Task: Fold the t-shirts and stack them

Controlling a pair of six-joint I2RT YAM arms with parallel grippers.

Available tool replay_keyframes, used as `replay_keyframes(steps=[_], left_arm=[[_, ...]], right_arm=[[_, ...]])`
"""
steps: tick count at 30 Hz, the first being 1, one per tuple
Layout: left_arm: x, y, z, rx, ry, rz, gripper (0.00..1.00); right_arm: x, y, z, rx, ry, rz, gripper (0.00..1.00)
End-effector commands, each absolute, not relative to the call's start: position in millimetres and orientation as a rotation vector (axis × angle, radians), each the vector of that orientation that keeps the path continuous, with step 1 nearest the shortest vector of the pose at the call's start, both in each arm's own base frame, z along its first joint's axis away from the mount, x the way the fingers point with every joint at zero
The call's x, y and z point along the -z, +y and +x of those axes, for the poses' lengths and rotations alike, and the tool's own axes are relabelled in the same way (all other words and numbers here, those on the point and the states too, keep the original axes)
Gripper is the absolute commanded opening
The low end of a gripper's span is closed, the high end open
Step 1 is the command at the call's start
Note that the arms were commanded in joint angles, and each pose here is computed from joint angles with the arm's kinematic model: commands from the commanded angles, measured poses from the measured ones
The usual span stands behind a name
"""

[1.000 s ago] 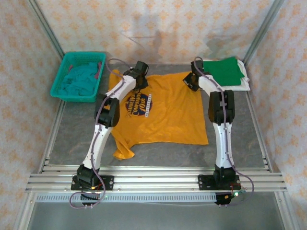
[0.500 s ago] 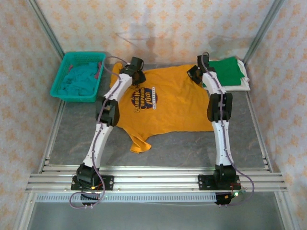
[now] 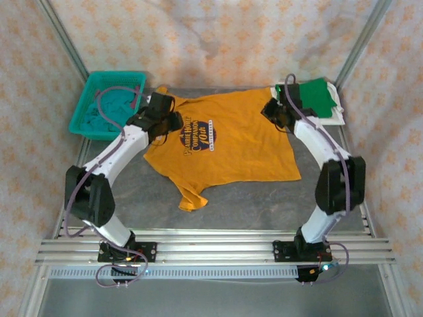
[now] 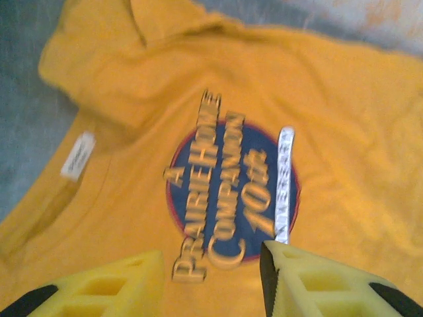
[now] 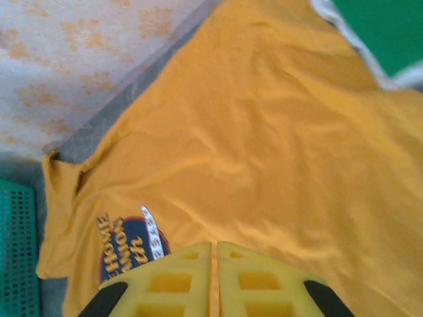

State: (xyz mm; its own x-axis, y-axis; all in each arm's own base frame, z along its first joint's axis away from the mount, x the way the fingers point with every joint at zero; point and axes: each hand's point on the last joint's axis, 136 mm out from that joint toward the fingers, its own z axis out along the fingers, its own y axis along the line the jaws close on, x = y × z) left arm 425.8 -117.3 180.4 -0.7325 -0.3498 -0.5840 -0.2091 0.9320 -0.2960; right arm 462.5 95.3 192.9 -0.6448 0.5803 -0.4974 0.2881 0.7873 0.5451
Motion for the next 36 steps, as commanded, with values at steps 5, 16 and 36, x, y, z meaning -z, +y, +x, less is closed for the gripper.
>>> replay_keyframes(steps=[5, 16, 36], left_arm=[[-115.5, -197.1, 283.4, 0.222, 2.804, -0.086, 0.46], [-86.9, -240.7, 188.1, 0.172, 3.016, 0.059, 0.62], [-38.2, -248.4, 222.7, -0.062, 3.01, 0.097, 0.38]], right_arm=[[-109.6, 43.8, 374.8, -0.232, 2.405, 0.739, 0.19], [-92.6, 28.2, 355.9, -0.214, 2.285, 0.801, 0.22], [-91.7, 29.8, 356.8, -0.268, 2.247, 0.784, 0.26]])
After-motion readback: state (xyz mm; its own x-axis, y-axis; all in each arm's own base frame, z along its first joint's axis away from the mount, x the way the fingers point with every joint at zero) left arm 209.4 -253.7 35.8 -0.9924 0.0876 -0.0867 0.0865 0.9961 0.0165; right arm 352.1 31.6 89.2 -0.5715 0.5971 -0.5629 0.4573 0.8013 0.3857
